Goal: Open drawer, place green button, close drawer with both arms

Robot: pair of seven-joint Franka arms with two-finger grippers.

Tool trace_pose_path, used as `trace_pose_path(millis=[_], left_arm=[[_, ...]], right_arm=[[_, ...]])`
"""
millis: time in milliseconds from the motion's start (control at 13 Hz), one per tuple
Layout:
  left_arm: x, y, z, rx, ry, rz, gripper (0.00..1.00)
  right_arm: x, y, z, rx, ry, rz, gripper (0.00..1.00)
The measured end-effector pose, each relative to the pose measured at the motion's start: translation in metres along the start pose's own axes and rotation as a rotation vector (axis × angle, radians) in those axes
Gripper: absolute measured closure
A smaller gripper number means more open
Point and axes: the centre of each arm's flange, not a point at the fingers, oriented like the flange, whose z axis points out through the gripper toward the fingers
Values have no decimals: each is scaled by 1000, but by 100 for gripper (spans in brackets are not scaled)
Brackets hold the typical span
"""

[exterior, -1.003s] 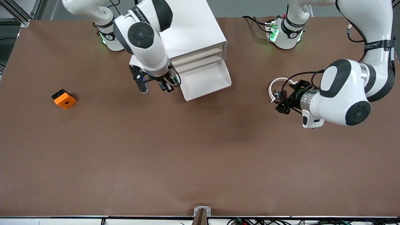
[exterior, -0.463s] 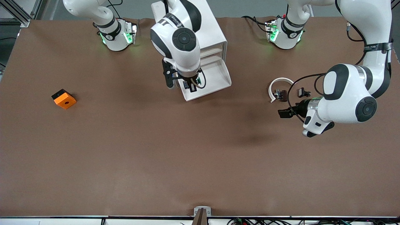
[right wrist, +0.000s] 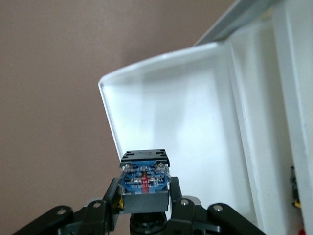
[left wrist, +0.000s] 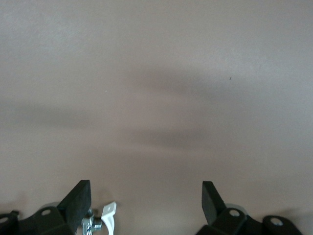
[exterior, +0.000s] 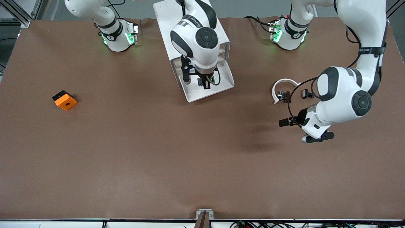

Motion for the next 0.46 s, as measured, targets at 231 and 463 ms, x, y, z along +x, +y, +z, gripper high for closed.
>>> trace_pose_path(millis=[231, 463], left_arm=[[-2, 0, 6, -4, 76, -29, 0], [-5, 5, 3, 61, 112, -125, 0]], right_arm=[[-14, 7, 19, 3, 4, 11, 57], [-30, 21, 47, -14, 31, 14, 57]])
